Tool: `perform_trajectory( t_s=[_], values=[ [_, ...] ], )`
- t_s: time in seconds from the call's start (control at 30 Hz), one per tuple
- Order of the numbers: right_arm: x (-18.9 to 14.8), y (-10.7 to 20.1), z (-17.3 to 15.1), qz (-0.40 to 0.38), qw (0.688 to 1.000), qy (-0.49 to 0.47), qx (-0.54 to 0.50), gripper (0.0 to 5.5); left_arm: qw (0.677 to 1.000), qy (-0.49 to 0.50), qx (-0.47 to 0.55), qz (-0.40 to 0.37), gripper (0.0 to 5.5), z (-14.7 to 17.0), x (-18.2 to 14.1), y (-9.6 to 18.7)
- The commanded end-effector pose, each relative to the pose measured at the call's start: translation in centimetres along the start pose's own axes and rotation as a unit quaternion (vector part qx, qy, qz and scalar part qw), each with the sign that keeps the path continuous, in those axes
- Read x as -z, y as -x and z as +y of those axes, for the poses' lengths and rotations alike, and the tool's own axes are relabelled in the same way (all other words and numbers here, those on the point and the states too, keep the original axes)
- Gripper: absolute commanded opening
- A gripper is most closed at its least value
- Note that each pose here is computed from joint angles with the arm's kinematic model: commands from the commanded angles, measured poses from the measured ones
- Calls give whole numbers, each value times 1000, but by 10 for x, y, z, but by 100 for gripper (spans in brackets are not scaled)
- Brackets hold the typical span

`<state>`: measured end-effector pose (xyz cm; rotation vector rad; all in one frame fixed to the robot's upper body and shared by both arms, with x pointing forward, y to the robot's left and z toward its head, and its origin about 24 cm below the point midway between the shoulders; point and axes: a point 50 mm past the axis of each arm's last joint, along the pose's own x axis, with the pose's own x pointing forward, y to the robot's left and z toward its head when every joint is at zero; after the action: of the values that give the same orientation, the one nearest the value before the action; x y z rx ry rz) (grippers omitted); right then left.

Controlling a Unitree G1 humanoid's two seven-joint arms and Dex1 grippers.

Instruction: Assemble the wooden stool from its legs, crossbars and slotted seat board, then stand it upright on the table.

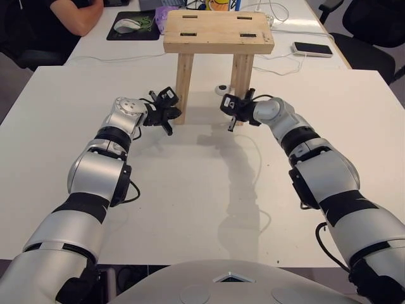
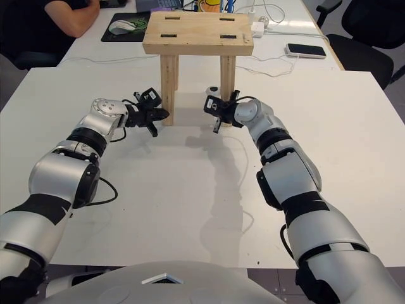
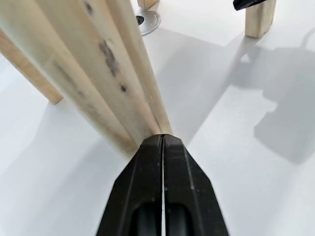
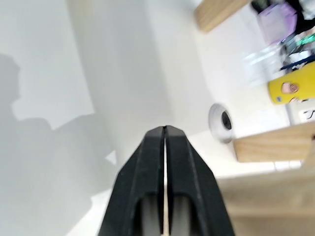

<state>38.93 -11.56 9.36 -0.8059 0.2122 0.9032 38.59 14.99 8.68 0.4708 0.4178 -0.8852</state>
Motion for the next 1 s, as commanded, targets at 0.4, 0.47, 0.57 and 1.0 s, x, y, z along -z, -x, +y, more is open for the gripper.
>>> perform_trajectory(
  t_s=[0.4,0.47,0.57,1.0],
  values=[
    [66,79,75,-269,819,-480,162,0,910,206,-151,-327,1,-82,61,86],
    [79,82,72,-236,786,-524,228,0,893,222,-210,-330,1,-84,61,87],
    [88,84,60,-184,775,-539,273,0,874,241,-275,-321,1,-87,59,81],
    [80,79,30,-45,848,-406,338,0,839,246,-415,-252,1,-87,41,51]
  ],
)
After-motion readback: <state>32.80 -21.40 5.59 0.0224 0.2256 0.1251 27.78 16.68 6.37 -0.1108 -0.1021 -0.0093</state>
